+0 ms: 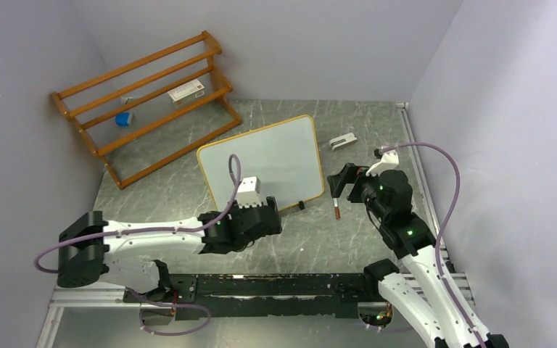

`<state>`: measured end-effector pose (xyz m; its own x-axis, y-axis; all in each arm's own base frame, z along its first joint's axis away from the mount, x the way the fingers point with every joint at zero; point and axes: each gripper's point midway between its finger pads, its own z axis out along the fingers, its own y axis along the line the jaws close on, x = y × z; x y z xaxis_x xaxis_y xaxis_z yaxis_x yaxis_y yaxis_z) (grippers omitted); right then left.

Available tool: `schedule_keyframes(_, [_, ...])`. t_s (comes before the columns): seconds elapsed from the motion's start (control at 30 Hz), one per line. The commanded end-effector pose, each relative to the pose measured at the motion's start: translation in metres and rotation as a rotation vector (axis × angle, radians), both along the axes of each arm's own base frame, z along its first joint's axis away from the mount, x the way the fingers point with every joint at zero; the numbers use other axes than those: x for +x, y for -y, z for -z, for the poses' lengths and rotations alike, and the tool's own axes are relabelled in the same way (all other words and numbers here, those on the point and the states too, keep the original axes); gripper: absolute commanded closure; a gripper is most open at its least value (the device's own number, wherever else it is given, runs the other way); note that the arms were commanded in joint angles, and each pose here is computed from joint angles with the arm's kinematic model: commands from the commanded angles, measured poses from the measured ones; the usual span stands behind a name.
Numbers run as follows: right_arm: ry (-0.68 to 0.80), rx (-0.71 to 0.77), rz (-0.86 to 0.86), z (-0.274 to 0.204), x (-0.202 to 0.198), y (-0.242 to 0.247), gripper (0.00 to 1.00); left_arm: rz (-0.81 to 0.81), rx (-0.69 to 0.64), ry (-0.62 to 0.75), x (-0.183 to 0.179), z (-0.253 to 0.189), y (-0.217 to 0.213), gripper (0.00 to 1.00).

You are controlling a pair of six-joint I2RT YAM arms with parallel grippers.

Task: Write a sentence on the whiteboard
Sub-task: Move the whiteboard to the center of the board, then pick up the whiteboard marker from the center of the board.

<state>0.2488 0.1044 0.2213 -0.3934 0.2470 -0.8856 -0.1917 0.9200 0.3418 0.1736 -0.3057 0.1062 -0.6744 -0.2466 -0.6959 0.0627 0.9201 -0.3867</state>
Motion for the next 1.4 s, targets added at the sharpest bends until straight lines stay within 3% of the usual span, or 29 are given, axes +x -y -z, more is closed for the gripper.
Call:
schedule_keyframes(0.0, [-0.089,-0.027,-0.006,0.005,-0.004,-0.001,0.00,0.053,0.017,0.068,0.000,-0.043,-0.008,0.14])
schedule_keyframes(0.17, [-0.295,-0.044,0.154,0.039,-0.003,0.015,0.00,0.084,0.082,0.176,0.009,-0.087,-0.028,0.03])
schedule_keyframes(0.53, [-0.565,-0.191,0.175,0.095,0.000,0.018,0.00,0.152,0.134,0.363,0.069,-0.194,-0.077,0.02])
schedule_keyframes(0.77, [-0.706,-0.290,0.218,0.130,0.006,0.025,0.07,0.099,0.193,0.497,0.075,-0.243,-0.120,0.02])
schedule_keyframes(0.93, [-0.766,-0.321,0.241,0.152,0.017,0.025,0.23,0.033,0.207,0.599,0.070,-0.245,-0.155,0.02])
schedule_keyframes(1.13, [-0.816,-0.301,0.218,0.176,0.034,0.021,0.45,-0.041,0.297,0.578,0.081,-0.213,-0.189,0.02])
schedule_keyframes(1.37, [-0.846,-0.328,0.228,0.189,0.050,0.022,0.58,-0.012,0.177,0.622,0.088,-0.214,-0.203,0.02])
